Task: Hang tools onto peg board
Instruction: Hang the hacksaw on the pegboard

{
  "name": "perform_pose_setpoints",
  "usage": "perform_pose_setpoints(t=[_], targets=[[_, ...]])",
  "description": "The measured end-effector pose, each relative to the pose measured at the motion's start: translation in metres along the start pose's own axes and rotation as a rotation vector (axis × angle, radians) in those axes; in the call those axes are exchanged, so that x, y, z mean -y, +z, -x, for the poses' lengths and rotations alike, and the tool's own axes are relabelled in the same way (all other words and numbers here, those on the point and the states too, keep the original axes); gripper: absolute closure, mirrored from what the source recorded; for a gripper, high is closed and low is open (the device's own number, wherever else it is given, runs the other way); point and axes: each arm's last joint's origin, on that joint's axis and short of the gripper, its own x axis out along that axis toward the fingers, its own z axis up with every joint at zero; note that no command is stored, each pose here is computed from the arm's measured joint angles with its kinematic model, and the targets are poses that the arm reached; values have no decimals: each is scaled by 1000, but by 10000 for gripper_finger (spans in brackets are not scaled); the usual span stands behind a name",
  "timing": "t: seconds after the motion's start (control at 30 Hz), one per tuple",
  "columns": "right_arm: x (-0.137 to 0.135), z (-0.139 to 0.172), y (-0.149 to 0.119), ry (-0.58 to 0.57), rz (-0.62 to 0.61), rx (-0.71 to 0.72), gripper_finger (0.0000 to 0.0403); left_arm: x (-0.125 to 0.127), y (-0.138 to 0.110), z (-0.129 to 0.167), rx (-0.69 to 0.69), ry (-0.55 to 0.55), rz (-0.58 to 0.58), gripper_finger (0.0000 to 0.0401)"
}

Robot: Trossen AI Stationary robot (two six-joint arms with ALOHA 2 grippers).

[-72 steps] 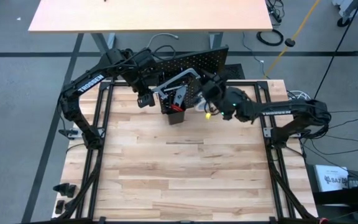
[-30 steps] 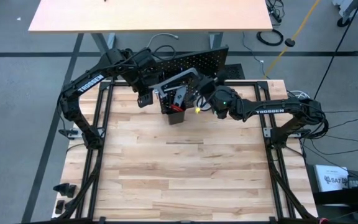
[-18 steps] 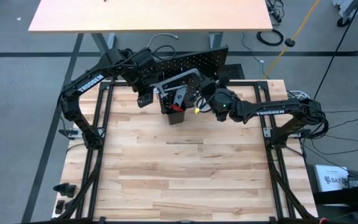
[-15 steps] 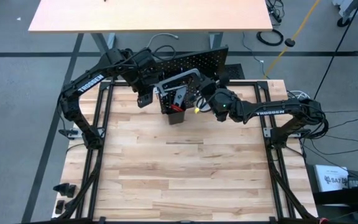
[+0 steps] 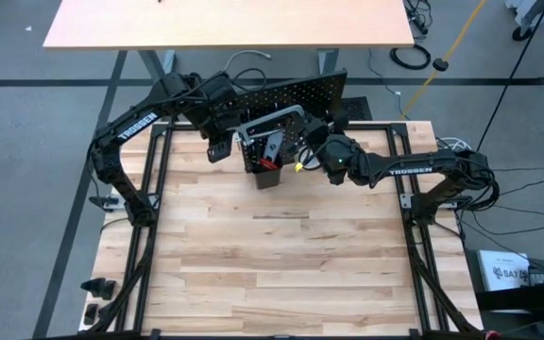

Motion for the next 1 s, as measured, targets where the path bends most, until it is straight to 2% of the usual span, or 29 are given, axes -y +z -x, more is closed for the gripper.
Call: perform_pose_setpoints(t=[0.27,0.7,0.87,1.0], targets=[[0,0,0,1,12,0,363,0,0,0,-4,22,-8,332],[-5,7,0,36,86,-3,214,-1,0,0,-9,35,-15,332],[-4,23,11,74,127,27,173,-1,0,1,-10,51,-23,332],[7,43,30,94,146,64,157,0,0,8,21,61,-30,332]])
